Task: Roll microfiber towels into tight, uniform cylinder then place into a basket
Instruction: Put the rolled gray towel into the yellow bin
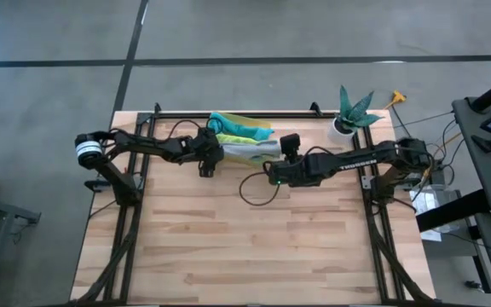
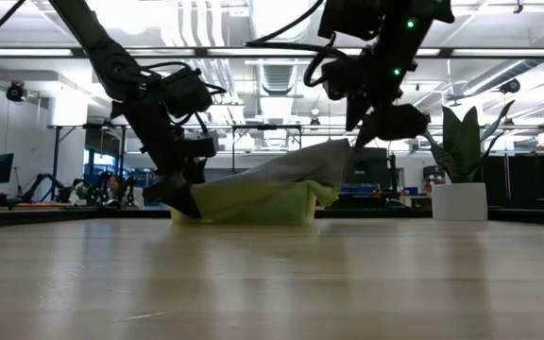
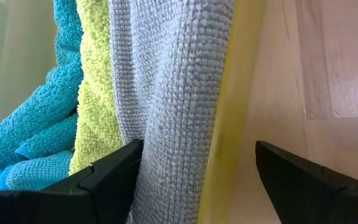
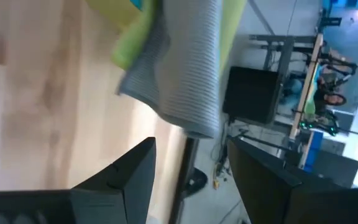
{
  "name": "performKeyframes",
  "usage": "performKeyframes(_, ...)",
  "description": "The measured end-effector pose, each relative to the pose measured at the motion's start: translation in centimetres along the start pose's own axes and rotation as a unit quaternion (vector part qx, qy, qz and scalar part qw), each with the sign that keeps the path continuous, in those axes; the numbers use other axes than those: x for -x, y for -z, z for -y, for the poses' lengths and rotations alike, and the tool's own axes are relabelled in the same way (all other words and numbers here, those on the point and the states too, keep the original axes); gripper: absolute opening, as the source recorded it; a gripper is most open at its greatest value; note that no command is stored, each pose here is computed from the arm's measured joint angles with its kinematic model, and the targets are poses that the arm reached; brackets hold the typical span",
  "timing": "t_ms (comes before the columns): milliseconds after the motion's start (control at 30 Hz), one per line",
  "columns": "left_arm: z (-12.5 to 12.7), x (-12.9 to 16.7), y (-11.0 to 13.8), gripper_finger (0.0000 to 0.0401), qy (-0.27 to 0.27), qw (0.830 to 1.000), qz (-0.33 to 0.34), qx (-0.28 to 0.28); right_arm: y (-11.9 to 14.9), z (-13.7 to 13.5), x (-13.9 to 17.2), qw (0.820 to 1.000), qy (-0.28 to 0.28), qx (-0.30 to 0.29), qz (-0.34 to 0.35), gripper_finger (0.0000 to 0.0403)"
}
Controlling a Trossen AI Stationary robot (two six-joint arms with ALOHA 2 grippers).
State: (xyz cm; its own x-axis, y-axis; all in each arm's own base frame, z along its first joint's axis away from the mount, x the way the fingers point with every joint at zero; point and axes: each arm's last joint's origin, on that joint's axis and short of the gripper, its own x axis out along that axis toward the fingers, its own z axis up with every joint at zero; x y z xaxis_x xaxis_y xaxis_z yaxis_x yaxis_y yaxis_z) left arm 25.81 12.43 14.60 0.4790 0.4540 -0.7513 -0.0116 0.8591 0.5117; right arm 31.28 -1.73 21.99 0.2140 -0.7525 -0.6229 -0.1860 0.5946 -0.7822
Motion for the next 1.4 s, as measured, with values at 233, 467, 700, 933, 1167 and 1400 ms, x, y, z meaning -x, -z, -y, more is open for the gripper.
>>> performKeyframes(233,0.0,0.0,0.0,0.0294,0.0,1.0,0.0,0.0,-0.1,-1.8,-2.2,0.995,-0.051,-0.052,0.072,0.0196)
performKeyframes(467,0.0,0.0,0.0,0.0294,0.002,1.0,-0.003,-0.001,0.6,-3.6,-3.5,0.988,-0.1,-0.069,0.1,0.0196)
performKeyframes(700,0.1,0.0,0.1,0.0294,0.005,1.0,-0.007,-0.002,1.3,-4.7,-3.9,0.983,-0.137,-0.083,0.088,0.0196)
performKeyframes(933,0.2,0.0,0.3,0.0294,0.01,1.0,-0.015,-0.005,1.6,-4.0,-2.7,0.993,-0.076,-0.074,0.041,0.0195)
performKeyframes(1167,0.2,0.0,0.2,0.0294,0.007,1.0,-0.01,-0.003,-1.1,0.0,2.1,0.964,0.032,-0.185,0.189,0.0194)
performKeyframes(1400,0.1,0.0,0.2,0.0294,0.005,1.0,-0.005,-0.002,-2.9,2.2,-1.1,0.913,0.069,-0.28,0.29,0.0166)
